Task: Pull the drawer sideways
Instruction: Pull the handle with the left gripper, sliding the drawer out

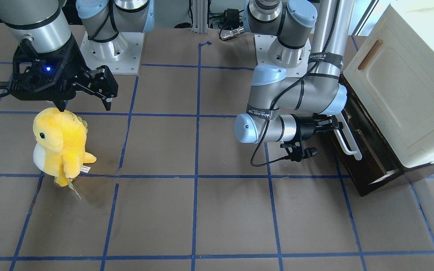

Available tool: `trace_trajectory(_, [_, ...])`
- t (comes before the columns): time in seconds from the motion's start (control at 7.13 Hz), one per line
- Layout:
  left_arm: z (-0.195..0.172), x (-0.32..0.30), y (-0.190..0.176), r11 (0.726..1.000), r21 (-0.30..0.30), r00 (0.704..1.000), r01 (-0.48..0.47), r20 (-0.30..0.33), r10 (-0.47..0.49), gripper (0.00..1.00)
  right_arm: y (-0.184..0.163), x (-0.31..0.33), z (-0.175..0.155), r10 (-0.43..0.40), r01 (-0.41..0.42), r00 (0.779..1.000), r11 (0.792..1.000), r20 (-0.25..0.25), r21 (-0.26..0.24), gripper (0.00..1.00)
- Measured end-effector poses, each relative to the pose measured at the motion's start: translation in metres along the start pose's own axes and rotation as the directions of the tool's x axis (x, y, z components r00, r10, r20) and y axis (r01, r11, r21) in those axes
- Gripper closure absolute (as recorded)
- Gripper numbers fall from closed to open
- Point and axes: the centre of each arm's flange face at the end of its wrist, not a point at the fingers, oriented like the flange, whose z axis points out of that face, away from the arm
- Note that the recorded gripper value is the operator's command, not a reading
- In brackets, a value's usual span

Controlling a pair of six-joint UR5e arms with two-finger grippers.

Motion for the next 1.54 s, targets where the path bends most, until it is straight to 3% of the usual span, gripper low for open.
trace_trajectory(1.54, [-0.043, 0.011, 0.014, 0.997, 0.079, 1.0, -0.017, 0.013, 0.016, 1.0, 0.0, 0.0, 0.0, 0.001, -0.001, 1.0, 1.0, 0.0, 0.0, 0.0])
